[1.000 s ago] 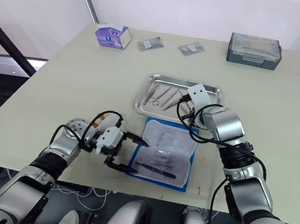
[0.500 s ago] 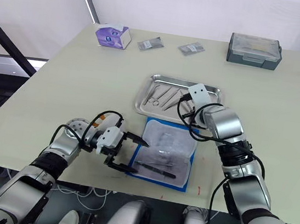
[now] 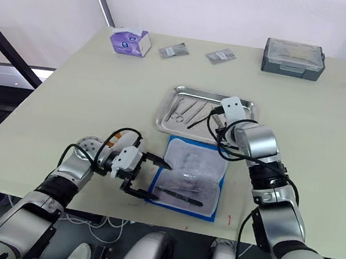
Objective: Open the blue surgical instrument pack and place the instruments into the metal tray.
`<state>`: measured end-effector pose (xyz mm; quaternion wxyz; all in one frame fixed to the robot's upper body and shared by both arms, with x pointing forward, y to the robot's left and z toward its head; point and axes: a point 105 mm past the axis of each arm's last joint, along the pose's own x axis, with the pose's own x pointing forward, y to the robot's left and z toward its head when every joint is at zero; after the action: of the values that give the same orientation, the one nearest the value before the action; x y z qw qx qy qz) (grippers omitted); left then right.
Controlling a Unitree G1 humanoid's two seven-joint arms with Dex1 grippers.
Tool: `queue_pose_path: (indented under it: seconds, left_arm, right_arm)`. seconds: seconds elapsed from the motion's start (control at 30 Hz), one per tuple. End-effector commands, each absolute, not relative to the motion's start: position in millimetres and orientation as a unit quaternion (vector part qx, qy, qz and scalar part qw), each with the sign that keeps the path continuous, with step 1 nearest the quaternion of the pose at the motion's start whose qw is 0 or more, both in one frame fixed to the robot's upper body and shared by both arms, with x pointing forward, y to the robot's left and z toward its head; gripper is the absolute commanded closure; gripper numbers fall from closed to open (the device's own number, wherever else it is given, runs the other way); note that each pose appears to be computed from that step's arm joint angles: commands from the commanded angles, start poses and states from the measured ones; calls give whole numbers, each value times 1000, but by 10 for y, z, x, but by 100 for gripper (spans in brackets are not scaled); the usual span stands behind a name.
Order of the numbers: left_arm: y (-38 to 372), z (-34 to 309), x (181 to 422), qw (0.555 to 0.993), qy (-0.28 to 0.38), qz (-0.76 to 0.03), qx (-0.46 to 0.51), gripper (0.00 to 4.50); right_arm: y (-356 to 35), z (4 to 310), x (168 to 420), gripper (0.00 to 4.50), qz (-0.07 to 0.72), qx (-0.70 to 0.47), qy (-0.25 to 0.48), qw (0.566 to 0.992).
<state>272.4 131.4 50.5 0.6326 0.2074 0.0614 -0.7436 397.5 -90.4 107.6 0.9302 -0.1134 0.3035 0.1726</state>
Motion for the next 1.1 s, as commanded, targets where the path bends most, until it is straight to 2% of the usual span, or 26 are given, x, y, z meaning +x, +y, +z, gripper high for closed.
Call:
queue_pose_path:
  seconds: [0.03, 0.07, 0.1, 0.27, 0.43, 0.57, 0.73, 0.93, 1.1]
  left_arm:
    - [1475, 85, 2581, 618, 164, -740, 208, 0]
    - [1475, 84, 2580, 618, 164, -740, 208, 0]
    - [1475, 84, 2580, 618, 164, -740, 208, 0]
    - [1464, 82, 2578, 617, 164, -741, 207, 0]
    - [1465, 79, 2573, 617, 163, -742, 207, 0]
    - [1469, 77, 2574, 617, 164, -742, 206, 0]
    - [1464, 77, 2573, 616, 164, -743, 205, 0]
    - [1464, 74, 2578, 614, 164, -744, 205, 0]
    - [1463, 75, 2582, 613, 164, -745, 206, 0]
  right_arm:
    - [-842, 1312, 4032, 54, 176, -100, 263, 943]
    - [-823, 1347, 4031, 14, 180, -96, 256, 945]
    - [-805, 1379, 4029, 4, 185, -95, 250, 946]
    - [-743, 1560, 4003, 4, 210, -89, 213, 950]
    - [-703, 1733, 3868, 4, 274, -96, 150, 945]
    - [-773, 1759, 3668, 4, 325, -98, 116, 934]
    - [-927, 1769, 3370, 4, 378, -105, 29, 919]
    - [-919, 1604, 2942, 4, 461, -106, 16, 881]
    - [-879, 1400, 2633, 4, 524, -111, 39, 843]
